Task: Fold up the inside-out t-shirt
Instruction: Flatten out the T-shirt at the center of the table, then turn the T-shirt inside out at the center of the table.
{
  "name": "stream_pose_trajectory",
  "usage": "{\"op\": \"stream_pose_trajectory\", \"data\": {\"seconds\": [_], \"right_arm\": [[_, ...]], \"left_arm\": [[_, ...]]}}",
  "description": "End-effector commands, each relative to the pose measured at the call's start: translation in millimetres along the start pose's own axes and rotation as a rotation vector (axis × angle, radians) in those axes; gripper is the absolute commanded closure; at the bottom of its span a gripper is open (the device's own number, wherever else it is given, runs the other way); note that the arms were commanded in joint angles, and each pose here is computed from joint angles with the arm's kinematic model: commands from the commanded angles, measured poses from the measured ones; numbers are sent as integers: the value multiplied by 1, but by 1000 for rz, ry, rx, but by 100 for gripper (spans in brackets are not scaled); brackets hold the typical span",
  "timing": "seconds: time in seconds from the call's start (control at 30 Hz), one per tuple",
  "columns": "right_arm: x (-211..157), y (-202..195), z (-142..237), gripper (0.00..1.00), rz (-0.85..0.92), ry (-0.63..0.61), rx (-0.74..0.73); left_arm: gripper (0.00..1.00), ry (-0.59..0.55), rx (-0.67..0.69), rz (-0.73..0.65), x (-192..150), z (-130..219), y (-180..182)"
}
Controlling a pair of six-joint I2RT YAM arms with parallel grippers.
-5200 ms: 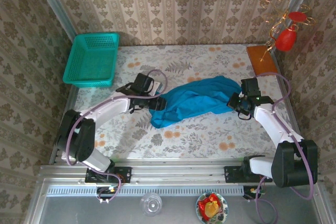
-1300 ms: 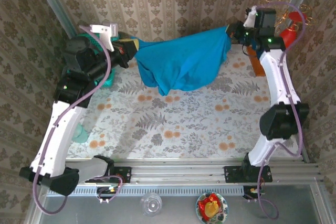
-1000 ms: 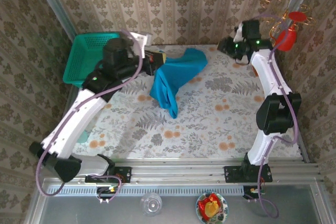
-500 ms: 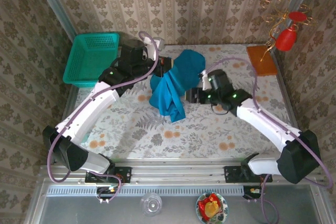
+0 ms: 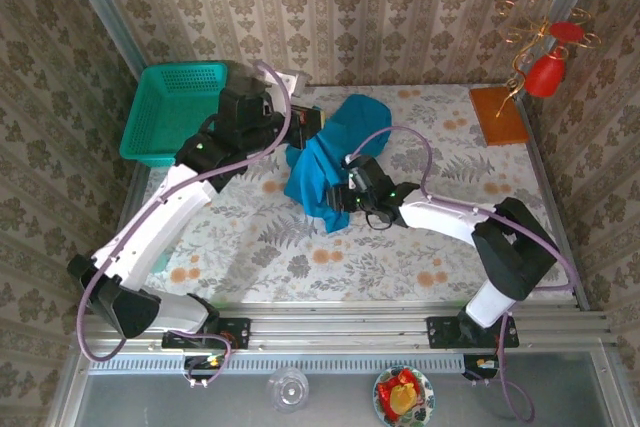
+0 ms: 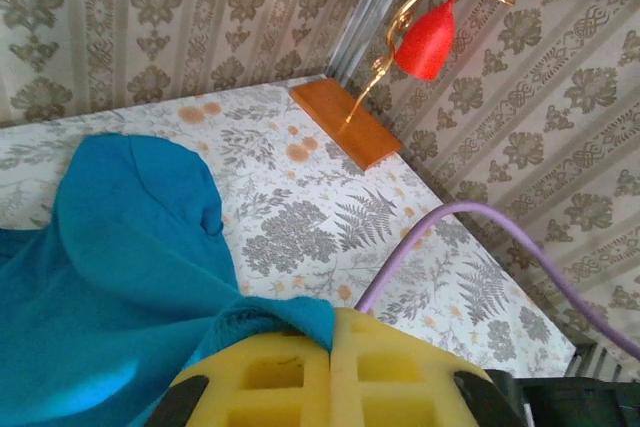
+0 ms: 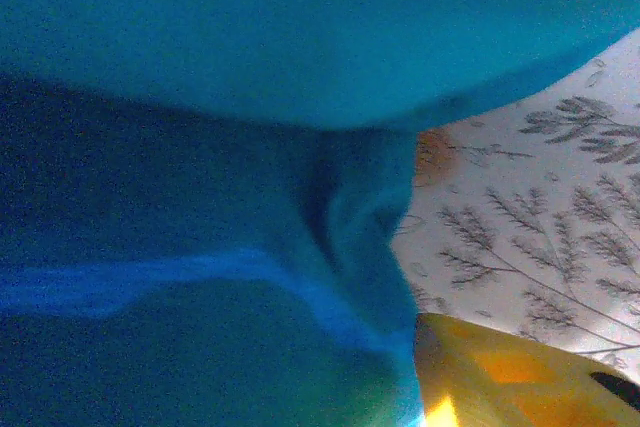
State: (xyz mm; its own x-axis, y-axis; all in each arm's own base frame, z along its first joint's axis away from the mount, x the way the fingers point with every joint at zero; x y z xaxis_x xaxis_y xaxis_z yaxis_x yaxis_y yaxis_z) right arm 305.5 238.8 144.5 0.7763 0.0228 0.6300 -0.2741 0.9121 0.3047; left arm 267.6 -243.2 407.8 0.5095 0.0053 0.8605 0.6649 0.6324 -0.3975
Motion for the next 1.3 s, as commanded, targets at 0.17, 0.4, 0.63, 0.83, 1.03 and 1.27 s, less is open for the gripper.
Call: {"op": "stream_pose_trajectory", "data": {"seconds": [0.17,0.4,0.63,0.83,1.03,1.27], "right_arm": [[38,-33,64,100,21,-150,-187],[53,-65,177,100,-5,-295,-284],[6,-92,236,100,-71,-316,-398],[-51,-112,206,91,-199,-149,-434],[-53,-96,188,59,-176,-109,-276],[-20,-27,166,47,195,-240,60]], "left_arm": [[100,18,221,-70,-6,29,32],[100,49,283,-19,-29,35,58],[100,90,164,59,-60,29,53],[100,213,35,148,-106,-5,43],[100,291,31,176,-130,-28,39],[100,300,28,159,-125,-38,33]]}}
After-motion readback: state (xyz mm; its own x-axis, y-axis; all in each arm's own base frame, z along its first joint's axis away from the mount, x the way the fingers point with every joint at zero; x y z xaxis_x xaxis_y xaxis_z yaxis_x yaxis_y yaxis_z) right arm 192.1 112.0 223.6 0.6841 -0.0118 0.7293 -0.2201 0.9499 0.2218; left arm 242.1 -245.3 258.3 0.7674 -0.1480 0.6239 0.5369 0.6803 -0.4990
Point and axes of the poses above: each hand's point on the last joint's axis, 136 mm out from that joint toward the fingers, its own z axis back along the fingers, its own y axis along the line the jaws close on, x = y × z, the point moved 7 cm from there along z, back along the fingers
